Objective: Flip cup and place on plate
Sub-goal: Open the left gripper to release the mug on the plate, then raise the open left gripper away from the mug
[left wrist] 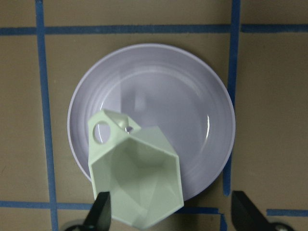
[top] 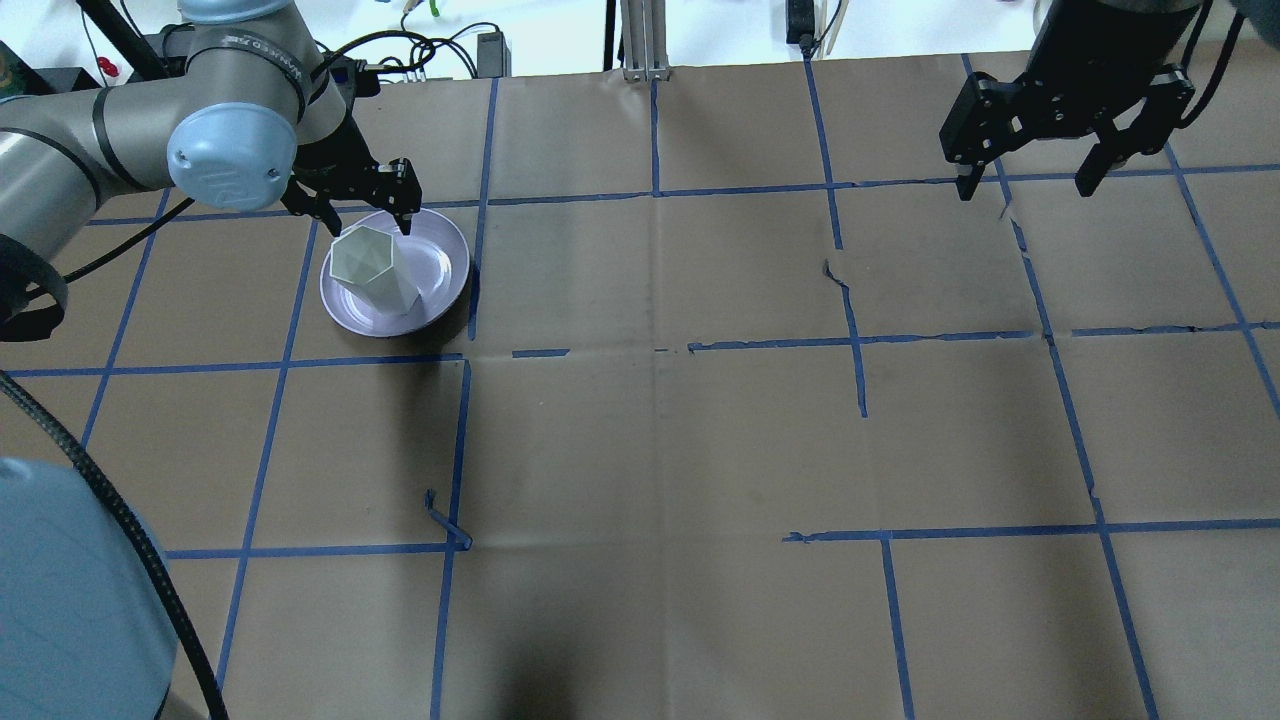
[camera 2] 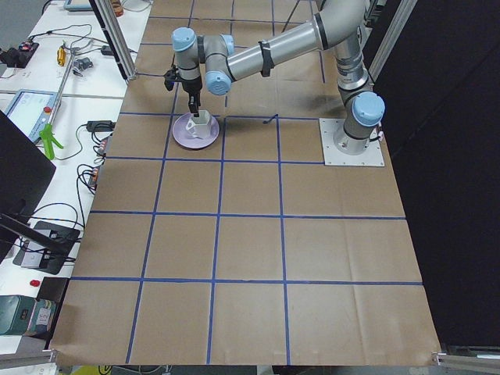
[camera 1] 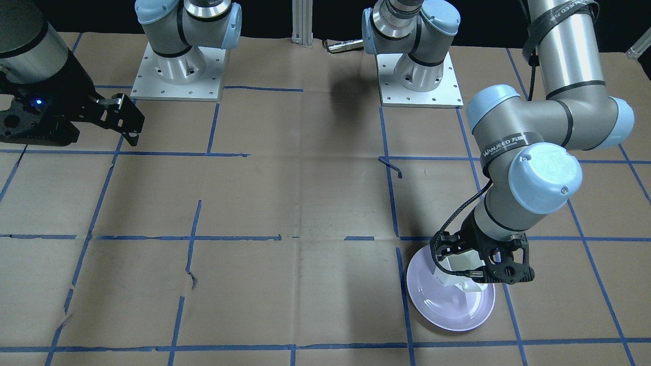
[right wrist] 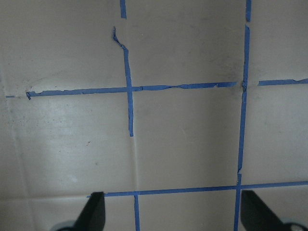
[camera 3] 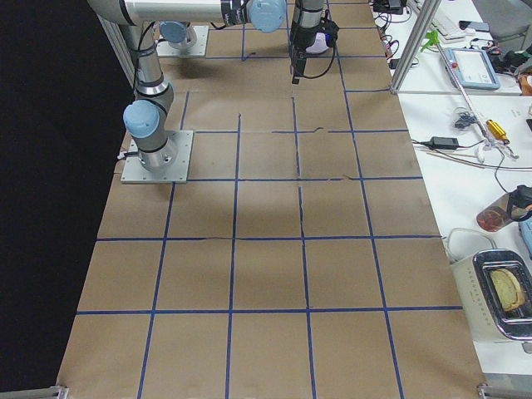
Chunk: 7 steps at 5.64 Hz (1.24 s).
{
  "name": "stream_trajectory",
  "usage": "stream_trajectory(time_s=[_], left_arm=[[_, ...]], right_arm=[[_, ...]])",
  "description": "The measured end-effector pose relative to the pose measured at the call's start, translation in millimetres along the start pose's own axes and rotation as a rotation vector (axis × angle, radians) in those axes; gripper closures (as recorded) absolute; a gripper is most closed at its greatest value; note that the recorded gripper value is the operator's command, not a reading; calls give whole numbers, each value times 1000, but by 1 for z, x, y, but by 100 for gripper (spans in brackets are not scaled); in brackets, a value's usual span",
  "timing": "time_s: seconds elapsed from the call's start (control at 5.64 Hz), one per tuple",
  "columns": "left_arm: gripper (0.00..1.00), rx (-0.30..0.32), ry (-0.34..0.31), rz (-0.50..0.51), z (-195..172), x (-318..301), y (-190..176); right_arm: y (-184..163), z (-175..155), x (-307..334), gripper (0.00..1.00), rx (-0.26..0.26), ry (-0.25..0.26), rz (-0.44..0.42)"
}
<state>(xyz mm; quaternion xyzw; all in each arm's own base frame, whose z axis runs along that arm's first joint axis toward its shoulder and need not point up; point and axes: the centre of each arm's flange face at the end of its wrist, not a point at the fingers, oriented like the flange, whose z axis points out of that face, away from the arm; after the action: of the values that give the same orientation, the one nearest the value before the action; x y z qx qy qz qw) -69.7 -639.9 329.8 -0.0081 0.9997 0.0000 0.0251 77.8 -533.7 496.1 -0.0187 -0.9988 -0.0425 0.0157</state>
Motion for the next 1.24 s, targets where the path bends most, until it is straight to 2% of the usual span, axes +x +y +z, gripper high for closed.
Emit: stream_trajectory(time_s=[0.35,0.71,0.89,1.24], left_arm=[[0,3,10,-62,-63,42,37],[0,-31,13,-50,-115,87,88],[0,-46,12,-47,-132,82,107],[0,-39,15,-55,-148,70,122]], right_arm=[[0,0,0,0,0,0,0],[0,0,0,0,0,0,0],[0,0,0,0,0,0,0],[0,0,0,0,0,0,0]])
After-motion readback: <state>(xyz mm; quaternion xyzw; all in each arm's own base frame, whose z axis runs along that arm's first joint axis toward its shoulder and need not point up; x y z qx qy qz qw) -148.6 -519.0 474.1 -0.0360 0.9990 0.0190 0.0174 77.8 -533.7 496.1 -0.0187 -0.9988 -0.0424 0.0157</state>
